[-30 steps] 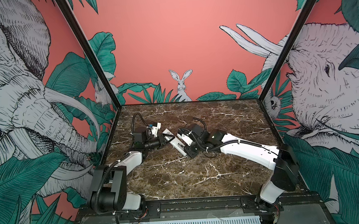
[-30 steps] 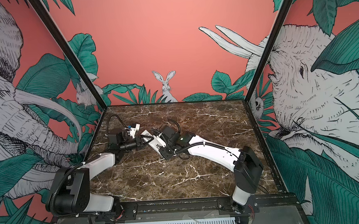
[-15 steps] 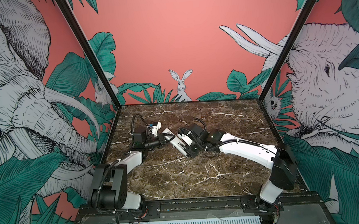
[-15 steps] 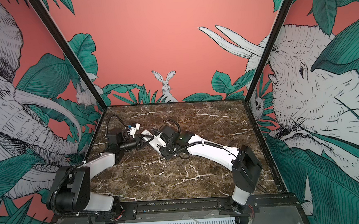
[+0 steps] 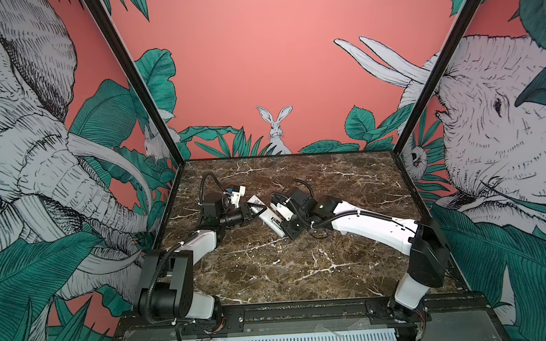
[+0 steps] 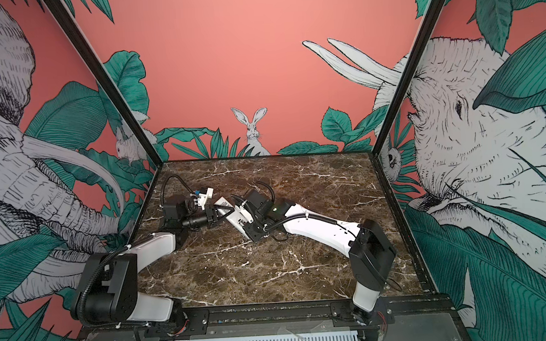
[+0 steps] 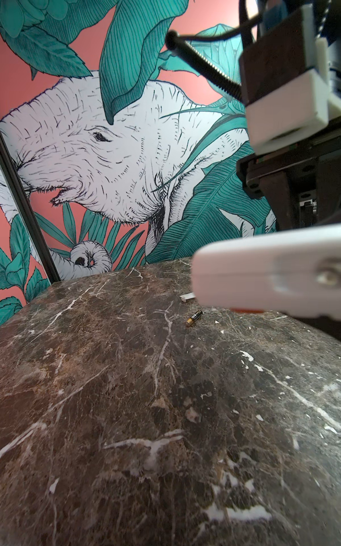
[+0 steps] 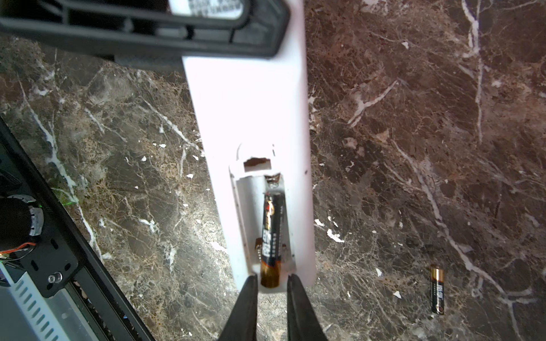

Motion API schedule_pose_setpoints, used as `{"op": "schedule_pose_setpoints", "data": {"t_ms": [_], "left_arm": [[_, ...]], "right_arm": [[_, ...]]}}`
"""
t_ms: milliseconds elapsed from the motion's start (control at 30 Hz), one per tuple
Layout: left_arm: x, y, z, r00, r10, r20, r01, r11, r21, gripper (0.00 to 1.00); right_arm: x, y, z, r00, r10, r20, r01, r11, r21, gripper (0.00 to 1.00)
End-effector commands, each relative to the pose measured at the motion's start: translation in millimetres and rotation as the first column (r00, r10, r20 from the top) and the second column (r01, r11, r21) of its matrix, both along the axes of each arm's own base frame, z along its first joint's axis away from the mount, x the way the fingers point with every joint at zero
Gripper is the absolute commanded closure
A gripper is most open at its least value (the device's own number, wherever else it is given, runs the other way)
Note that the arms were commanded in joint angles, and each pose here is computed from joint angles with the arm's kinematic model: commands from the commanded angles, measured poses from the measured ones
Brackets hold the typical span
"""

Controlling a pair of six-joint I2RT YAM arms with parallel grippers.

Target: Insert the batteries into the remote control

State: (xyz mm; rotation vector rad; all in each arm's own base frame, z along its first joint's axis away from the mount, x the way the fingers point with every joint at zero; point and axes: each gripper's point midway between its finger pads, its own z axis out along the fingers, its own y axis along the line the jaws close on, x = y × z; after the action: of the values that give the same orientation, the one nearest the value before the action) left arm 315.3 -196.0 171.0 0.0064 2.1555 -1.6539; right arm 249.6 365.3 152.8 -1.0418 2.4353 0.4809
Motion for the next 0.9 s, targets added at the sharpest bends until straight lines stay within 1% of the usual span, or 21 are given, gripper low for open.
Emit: {"op": "schedule_pose_setpoints", "data": {"t_ms": [0, 400, 867], "left_arm": [[-1.7, 1.0, 9.6, 0.999, -0.009, 0.039, 0.010, 1.000, -0.017, 1.00], [-3.4, 1.0, 12.0, 0.999, -0.015, 0.044, 0.016, 1.000, -0.021, 1.00], [-2.0, -1.4, 19.0, 0.998, -0.028, 0.055, 0.031, 0.998, -0.053, 1.00]], "right_arm": [[5.3, 6.2, 1.8, 1.000, 0.003, 0.005, -0.003, 1.000, 0.020, 0.81], [12.8, 5.8, -4.5, 1.000, -0.012, 0.007, 0.012, 1.000, 0.013, 0.86], [14.5, 9.6, -7.5, 1.000, 0.011, 0.004, -0.011, 1.000, 0.026, 0.87]]}}
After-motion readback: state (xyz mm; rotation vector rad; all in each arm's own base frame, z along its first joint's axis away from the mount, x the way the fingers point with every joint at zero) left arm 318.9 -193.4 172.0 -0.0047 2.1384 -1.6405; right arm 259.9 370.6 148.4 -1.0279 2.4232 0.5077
